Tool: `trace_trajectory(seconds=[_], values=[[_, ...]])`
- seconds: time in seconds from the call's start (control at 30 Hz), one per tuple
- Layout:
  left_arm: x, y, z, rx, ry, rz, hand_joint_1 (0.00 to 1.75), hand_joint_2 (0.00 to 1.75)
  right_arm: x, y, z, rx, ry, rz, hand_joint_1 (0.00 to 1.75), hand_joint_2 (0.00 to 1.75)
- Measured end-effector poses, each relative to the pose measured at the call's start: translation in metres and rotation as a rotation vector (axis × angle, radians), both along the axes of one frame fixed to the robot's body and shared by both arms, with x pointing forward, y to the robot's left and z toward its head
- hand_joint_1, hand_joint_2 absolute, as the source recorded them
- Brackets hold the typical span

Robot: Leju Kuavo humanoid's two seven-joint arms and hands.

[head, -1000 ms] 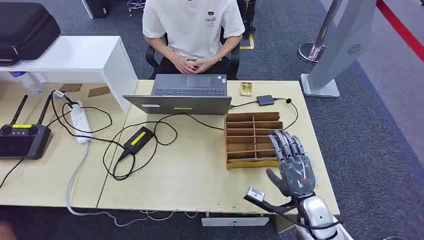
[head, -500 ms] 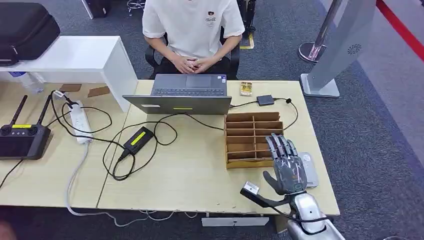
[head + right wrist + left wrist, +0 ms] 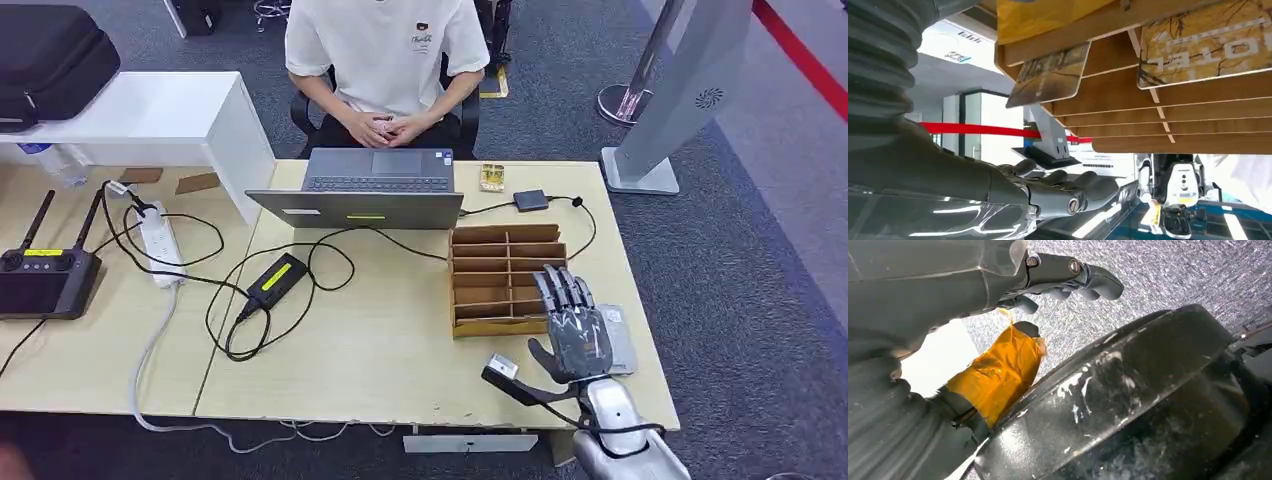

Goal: Pass the card to the sensor for recognition and then transmit it.

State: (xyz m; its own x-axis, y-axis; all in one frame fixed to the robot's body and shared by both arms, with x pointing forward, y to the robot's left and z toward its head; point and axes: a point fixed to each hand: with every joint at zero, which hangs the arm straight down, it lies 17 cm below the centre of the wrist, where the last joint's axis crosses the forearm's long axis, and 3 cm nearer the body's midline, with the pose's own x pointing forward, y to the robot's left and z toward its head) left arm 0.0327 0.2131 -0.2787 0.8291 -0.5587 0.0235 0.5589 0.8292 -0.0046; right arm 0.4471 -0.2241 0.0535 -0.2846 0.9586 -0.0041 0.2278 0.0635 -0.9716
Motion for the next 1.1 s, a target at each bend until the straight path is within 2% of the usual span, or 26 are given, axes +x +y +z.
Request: trace_trajectory(seconds=[0.3, 1.1], values=[[-0.0006, 0.0004, -0.0001, 0.001, 0.000, -0.010, 0.00, 1.75, 0.0095, -0.0026, 0.0039, -0.004, -0.003, -0.008, 0.00, 1.75], [-0.0008, 0.0004, -0.0001, 0.001, 0.001, -0.010, 0.00, 1.75, 0.0105, -0.0044, 0.0016, -0.003, 0.004, -0.015, 0.00, 1.75]])
